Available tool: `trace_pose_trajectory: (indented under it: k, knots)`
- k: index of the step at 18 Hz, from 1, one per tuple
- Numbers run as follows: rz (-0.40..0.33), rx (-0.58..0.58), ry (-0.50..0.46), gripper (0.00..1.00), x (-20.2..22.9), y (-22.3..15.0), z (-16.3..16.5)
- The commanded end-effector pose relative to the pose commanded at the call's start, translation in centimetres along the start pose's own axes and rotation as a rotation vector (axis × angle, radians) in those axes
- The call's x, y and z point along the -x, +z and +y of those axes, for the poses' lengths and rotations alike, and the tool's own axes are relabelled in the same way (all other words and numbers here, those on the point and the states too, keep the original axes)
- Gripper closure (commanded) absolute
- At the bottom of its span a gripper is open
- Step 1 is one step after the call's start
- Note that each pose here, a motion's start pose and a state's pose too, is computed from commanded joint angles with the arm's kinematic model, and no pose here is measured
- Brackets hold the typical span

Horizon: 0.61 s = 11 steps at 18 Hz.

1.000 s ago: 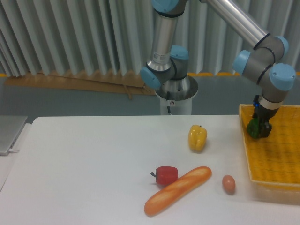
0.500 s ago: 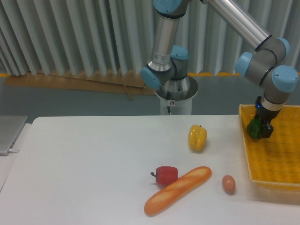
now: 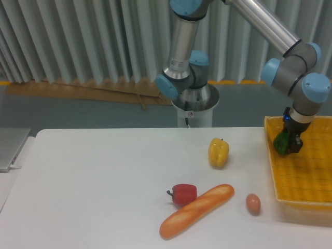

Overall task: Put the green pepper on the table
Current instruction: 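Lower the gripper onto the green pepper and close on it, then lift the green pepper out of the basket and carry it beside the yellow pepper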

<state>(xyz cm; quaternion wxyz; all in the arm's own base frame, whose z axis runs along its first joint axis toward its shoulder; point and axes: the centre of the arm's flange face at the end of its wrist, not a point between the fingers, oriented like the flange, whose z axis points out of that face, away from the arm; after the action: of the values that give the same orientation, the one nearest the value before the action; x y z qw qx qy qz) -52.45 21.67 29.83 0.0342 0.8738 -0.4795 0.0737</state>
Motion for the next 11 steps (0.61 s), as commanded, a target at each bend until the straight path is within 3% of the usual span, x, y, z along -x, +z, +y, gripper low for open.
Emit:
trace_pose_trajectory:
  k: [4, 11]
  knots:
    - [-0.029, 0.002, 0.010, 0.46, 0.5, -1.0, -0.6]
    - [-0.136, 0.074, 0.058, 0.46, 1.0, -8.1, -4.7]
